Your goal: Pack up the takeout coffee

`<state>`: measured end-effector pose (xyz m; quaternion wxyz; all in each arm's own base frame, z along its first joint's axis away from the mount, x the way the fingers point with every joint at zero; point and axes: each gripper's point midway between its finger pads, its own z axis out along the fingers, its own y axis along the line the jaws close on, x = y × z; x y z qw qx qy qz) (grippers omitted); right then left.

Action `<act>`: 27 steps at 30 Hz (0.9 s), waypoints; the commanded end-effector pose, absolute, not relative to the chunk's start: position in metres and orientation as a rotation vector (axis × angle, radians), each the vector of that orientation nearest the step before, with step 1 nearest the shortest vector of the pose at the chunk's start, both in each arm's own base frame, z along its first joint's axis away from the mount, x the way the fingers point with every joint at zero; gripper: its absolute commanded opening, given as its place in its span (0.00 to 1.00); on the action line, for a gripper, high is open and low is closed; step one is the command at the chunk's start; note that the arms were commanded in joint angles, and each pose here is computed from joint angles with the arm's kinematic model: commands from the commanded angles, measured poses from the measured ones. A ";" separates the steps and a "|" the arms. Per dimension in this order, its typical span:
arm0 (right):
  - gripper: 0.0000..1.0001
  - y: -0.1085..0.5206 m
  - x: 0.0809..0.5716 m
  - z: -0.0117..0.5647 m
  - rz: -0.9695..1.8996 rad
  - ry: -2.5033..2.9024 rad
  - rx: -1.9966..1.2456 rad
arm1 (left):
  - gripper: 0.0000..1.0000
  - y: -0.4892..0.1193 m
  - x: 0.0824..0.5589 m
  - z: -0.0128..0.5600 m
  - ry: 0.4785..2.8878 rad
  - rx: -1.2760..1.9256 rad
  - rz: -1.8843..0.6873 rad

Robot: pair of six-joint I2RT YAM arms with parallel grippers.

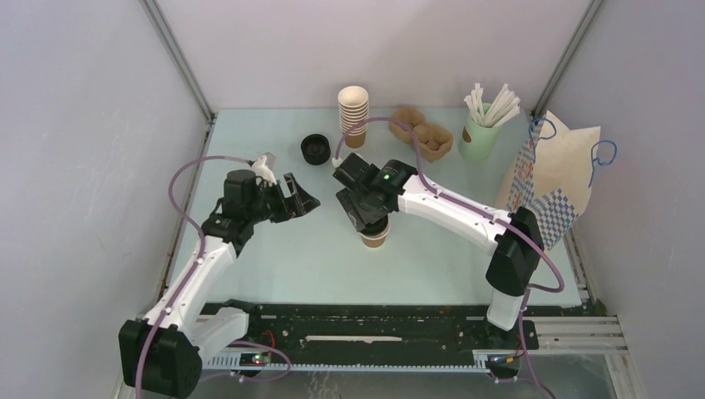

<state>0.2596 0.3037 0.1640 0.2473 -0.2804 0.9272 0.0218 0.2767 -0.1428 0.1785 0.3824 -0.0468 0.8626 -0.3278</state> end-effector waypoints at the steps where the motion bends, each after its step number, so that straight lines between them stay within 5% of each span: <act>1: 0.73 0.304 0.271 0.157 0.035 2.515 -0.749 | 0.87 -0.146 0.281 0.181 2.170 -0.062 -0.845; 27: 0.74 0.299 0.272 0.136 0.023 2.564 -0.751 | 0.87 -0.148 0.285 0.175 2.184 -0.051 -0.849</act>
